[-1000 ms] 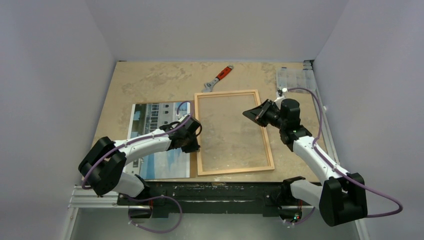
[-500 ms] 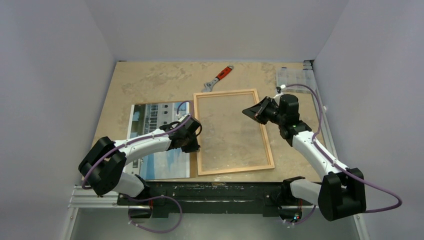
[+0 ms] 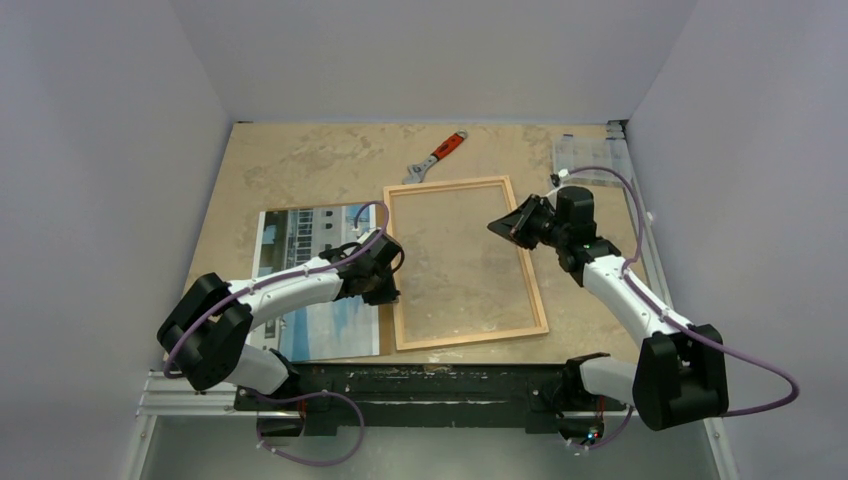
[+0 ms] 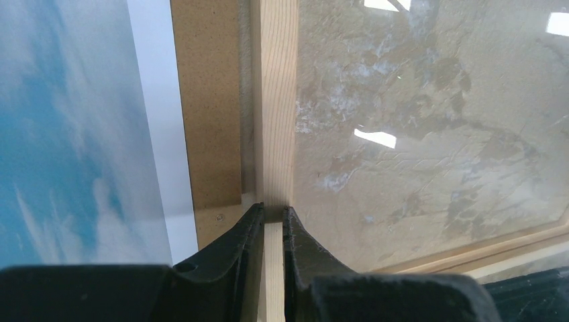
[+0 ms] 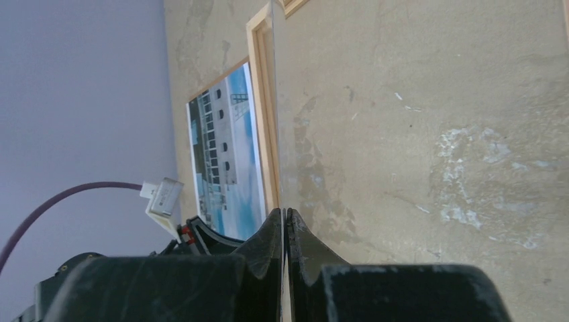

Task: Put the photo into the frame
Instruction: Place the photo frame item in the photo frame.

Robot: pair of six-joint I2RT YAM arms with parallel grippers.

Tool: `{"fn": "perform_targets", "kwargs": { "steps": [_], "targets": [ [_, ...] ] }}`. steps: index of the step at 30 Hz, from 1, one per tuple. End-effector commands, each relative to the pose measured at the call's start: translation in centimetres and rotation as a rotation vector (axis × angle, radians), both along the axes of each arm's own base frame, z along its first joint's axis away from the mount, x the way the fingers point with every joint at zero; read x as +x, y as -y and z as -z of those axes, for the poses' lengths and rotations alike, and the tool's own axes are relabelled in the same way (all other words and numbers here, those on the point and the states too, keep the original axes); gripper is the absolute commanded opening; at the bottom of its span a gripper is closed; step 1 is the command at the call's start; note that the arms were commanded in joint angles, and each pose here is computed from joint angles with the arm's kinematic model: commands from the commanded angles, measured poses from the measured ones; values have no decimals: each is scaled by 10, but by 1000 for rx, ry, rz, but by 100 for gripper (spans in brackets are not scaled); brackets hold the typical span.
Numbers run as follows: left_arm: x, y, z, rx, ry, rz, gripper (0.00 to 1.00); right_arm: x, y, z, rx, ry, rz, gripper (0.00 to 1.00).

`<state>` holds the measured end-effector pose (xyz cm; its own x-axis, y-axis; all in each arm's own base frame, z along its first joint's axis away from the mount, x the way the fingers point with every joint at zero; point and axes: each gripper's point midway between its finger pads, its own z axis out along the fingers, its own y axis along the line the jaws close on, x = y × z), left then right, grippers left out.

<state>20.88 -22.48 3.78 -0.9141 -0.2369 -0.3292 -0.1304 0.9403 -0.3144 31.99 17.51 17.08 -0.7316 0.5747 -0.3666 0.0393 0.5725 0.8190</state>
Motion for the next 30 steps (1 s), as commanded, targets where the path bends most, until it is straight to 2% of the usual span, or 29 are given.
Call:
{"fn": "perform_targets", "kwargs": {
  "steps": [1,7,12,17,24,30],
  "targets": [
    [-8,-11,11,71,-36,22,13,-8,7,14,-120,10,-31,0],
    [-8,-11,11,78,-40,27,12,-2,8,17,-186,68,-86,0],
    [-8,-11,13,81,-44,29,12,-4,-7,22,-161,86,-214,22],
    [-8,-11,13,84,-47,34,11,-7,-19,41,-131,51,-316,29],
    [-8,-11,13,91,-48,37,11,-6,-20,61,-153,18,-361,40],
    [-8,-9,13,91,-51,41,11,-2,-11,73,-238,-3,-356,59]
  ]
}}
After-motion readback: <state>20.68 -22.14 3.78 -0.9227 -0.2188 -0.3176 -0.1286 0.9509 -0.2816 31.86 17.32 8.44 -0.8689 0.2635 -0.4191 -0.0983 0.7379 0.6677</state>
